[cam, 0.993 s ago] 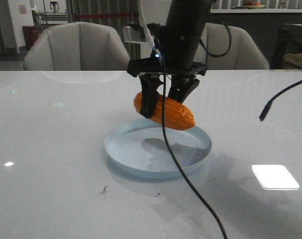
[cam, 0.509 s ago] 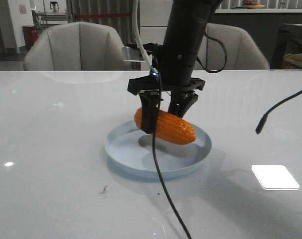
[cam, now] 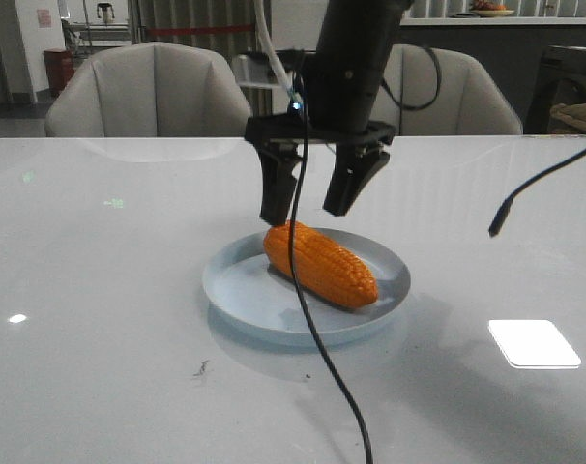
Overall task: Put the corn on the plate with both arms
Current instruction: 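Lift the corn with the right gripper and lower it onto the plate, then open the right gripper and raise it away from the plate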
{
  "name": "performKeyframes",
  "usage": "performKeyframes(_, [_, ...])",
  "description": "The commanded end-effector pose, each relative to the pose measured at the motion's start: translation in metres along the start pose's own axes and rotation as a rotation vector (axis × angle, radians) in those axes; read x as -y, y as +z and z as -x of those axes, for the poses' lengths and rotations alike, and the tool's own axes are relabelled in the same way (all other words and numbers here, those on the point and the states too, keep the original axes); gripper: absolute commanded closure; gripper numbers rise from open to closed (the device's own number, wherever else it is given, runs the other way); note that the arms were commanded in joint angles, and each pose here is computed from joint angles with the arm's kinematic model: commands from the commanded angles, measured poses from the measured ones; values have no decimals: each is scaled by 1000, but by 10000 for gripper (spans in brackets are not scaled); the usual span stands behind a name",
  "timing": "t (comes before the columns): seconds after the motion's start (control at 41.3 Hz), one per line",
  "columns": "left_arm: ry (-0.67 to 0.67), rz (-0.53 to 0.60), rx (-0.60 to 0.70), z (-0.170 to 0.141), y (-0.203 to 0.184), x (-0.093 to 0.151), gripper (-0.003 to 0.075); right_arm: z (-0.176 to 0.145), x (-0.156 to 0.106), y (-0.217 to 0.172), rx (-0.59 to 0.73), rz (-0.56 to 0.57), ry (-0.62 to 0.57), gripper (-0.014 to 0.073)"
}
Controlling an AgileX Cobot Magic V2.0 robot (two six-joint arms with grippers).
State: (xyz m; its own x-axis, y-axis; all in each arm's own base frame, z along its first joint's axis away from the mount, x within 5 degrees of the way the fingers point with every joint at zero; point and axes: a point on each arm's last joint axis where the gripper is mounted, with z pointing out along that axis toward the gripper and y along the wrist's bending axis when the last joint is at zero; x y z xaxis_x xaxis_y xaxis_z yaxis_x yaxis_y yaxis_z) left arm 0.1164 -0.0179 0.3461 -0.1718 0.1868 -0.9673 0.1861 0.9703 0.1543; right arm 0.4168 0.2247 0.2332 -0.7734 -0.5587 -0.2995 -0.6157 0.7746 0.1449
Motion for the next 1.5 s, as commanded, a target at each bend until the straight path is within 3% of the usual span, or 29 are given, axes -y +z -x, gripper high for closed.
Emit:
performKeyframes(0.0, [-3, 23, 102, 16, -3, -3, 192, 9, -8, -93, 227, -33, -27, -29])
performKeyframes(0.17, [-3, 23, 102, 16, -3, -3, 192, -10, 2, -170, 360, -86, -1, -29])
performKeyframes(0.46, [-3, 23, 102, 16, -3, -3, 192, -82, 36, -287, 500, -232, 142, -29])
performKeyframes(0.702, [-3, 23, 102, 16, -3, -3, 192, -155, 49, -336, 592, -388, 293, -29])
performKeyframes(0.824, [-3, 23, 102, 16, -3, -3, 192, -198, 51, -328, 629, -472, 372, -29])
performKeyframes(0.993, [-3, 23, 102, 16, -3, -3, 192, -246, 26, -298, 695, -531, 385, -29])
performKeyframes(1.211, [-3, 23, 100, 16, -3, -3, 192, -291, -9, -243, 696, -469, 381, -29])
performKeyframes(1.332, [-3, 20, 86, 12, -2, -3, 192, -307, -24, -222, 719, -404, 393, -29])
performKeyframes(1.478, [-4, 13, 42, -2, 3, 0, 192, -321, -32, -208, 742, -409, 383, -29])
